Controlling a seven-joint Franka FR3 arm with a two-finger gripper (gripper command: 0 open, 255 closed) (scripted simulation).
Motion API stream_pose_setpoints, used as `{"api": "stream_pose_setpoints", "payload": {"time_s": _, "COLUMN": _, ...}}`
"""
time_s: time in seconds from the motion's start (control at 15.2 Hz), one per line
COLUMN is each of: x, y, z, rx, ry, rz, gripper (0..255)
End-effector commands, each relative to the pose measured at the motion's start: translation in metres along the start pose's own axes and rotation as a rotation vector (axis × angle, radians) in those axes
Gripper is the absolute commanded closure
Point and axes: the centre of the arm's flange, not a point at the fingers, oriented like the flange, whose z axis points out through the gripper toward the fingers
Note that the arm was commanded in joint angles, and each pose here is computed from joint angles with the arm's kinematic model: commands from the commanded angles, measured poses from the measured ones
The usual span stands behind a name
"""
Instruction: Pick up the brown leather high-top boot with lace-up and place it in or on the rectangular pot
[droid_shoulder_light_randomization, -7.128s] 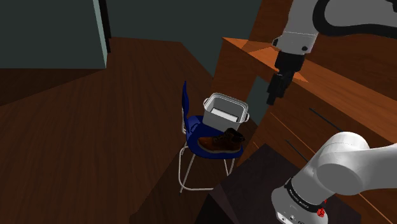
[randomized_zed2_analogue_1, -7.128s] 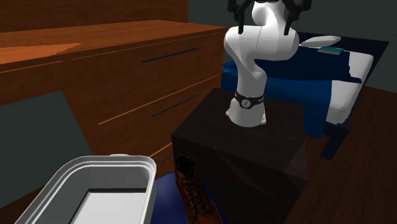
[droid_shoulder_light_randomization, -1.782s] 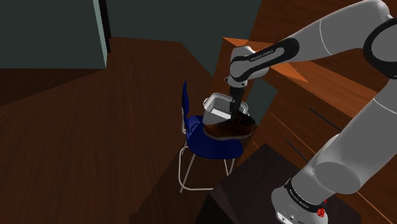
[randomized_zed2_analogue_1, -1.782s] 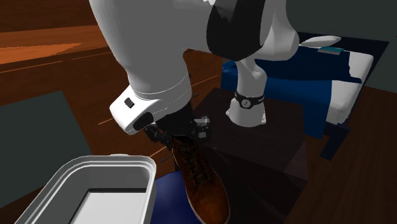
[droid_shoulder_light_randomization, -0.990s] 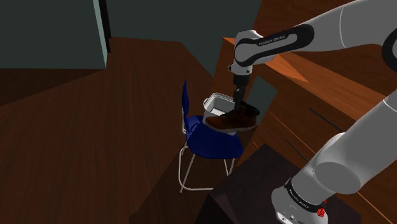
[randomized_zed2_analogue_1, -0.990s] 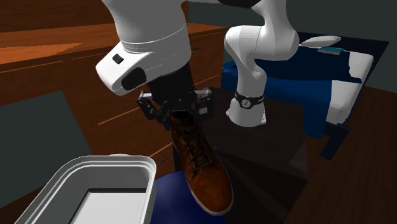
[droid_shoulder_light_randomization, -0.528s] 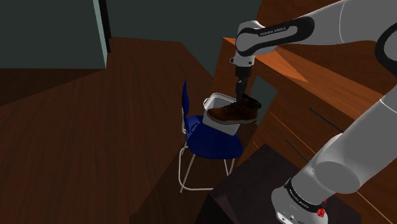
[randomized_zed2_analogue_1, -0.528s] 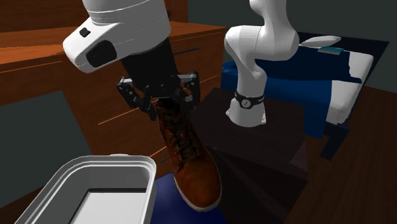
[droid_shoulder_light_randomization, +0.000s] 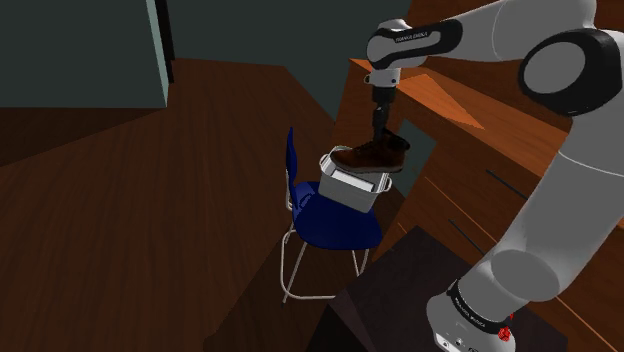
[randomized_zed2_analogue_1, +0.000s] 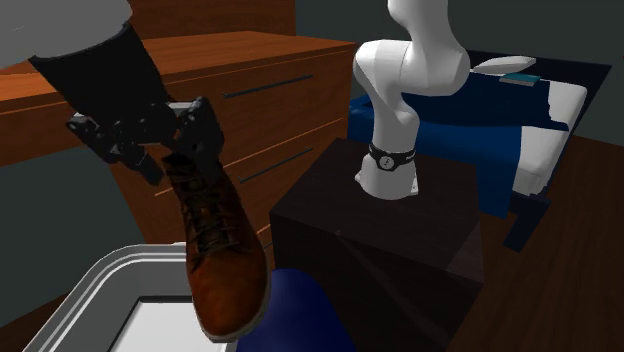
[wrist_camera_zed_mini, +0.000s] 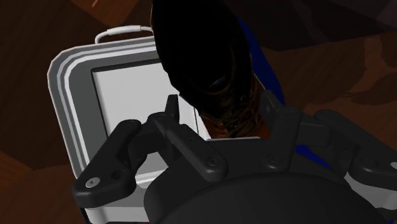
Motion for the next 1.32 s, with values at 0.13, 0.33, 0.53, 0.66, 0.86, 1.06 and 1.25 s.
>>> {"api": "stream_pose_setpoints", "payload": {"time_s": 0.13, "x": 0.010, "y": 0.048, "z": -0.019, "rx": -0.001, "ry": 0.001, "rz": -0.001, "gripper": 255}}
{"api": "stream_pose_setpoints", "payload": {"time_s": 0.33, "x": 0.018, "y": 0.084, "z": -0.034, "rx": -0.001, "ry": 0.001, "rz": -0.001, "gripper": 255}}
{"api": "stream_pose_setpoints", "payload": {"time_s": 0.53, "x": 0.026, "y": 0.120, "z": -0.049, "rx": -0.001, "ry": 0.001, "rz": -0.001, "gripper": 255}}
{"api": "stream_pose_setpoints", "payload": {"time_s": 0.66, "x": 0.029, "y": 0.128, "z": -0.047, "rx": -0.001, "ry": 0.001, "rz": -0.001, "gripper": 255}}
{"api": "stream_pose_setpoints", "payload": {"time_s": 0.86, "x": 0.033, "y": 0.129, "z": -0.032, "rx": -0.001, "ry": 0.001, "rz": -0.001, "gripper": 255}}
{"api": "stream_pose_setpoints", "payload": {"time_s": 1.06, "x": 0.037, "y": 0.131, "z": -0.017, "rx": -0.001, "ry": 0.001, "rz": -0.001, "gripper": 255}}
{"api": "stream_pose_setpoints", "payload": {"time_s": 1.25, "x": 0.042, "y": 0.133, "z": -0.002, "rx": -0.001, "ry": 0.001, "rz": -0.001, "gripper": 255}}
